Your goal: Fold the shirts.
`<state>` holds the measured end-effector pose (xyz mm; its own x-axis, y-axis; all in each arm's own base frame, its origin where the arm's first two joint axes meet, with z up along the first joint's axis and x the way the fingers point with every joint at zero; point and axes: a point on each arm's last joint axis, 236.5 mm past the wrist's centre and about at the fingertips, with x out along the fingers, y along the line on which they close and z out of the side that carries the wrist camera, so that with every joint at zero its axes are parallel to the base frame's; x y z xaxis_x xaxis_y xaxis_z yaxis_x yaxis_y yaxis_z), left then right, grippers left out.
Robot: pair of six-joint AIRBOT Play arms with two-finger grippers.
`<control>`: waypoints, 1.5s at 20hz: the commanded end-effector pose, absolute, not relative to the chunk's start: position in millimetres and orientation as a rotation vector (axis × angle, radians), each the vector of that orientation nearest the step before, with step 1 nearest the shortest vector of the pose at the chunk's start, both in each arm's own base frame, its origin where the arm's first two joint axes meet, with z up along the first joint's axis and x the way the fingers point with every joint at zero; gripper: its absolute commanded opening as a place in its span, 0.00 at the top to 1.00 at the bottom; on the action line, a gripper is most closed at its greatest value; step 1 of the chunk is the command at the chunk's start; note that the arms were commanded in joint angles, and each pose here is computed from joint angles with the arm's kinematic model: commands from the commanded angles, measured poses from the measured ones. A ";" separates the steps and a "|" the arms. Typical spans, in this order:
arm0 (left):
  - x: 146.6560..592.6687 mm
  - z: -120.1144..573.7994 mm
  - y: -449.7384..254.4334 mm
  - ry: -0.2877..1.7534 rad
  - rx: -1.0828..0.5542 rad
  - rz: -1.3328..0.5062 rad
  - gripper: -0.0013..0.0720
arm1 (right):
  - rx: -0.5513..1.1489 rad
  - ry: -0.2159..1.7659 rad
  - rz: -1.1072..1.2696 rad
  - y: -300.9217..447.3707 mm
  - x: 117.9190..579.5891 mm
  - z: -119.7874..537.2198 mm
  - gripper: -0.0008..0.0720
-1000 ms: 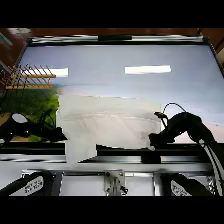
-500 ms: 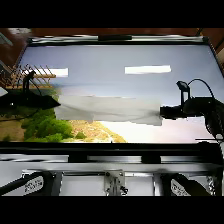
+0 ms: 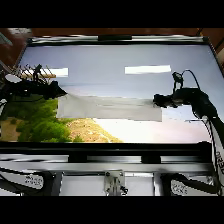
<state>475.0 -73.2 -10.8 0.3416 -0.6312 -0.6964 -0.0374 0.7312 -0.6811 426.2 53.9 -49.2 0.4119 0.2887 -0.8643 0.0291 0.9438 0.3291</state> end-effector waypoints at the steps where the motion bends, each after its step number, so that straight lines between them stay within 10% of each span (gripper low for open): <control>1: 479.1 -31.2 -73.6 1.223 -0.749 -0.392 0.72 | 0.273 1.190 0.145 49.8 426.0 -71.7 0.87; 2: 478.8 -29.2 -73.9 1.223 -0.746 -0.398 0.66 | 0.237 1.192 0.143 45.2 424.0 -69.4 0.87; 4: 476.3 -17.6 -77.6 1.224 -0.703 -0.459 0.31 | 0.170 1.194 0.140 36.6 417.9 -59.4 0.25; 9: 477.6 26.4 -84.9 1.206 -0.636 -0.566 0.29 | 0.138 1.271 0.056 12.4 398.6 -61.6 0.23; 11: 475.7 37.5 -87.9 1.205 -0.617 -0.595 0.29 | 0.324 1.296 0.065 23.4 400.6 -74.2 0.06; 21: 466.2 53.3 -120.5 1.202 -0.535 -0.686 0.29 | 0.594 1.368 0.074 39.4 400.2 -104.8 0.07; 23: 465.9 55.9 -130.7 1.194 -0.523 -0.700 0.29 | 0.590 1.406 0.111 55.9 393.7 -109.1 0.11; 27: 465.5 71.1 -160.1 1.161 -0.568 -0.773 0.29 | 0.519 1.344 0.167 65.1 401.3 -90.0 0.86; 30: 464.7 77.0 -183.4 1.145 -0.577 -0.811 0.34 | 0.477 1.168 0.178 56.5 418.3 -31.5 0.91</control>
<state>464.7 -162.6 69.0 0.1929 -0.7808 -0.5943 0.2407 0.6248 -0.7427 404.7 58.9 -71.5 0.2766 0.3921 -0.8774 0.1656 0.8799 0.4454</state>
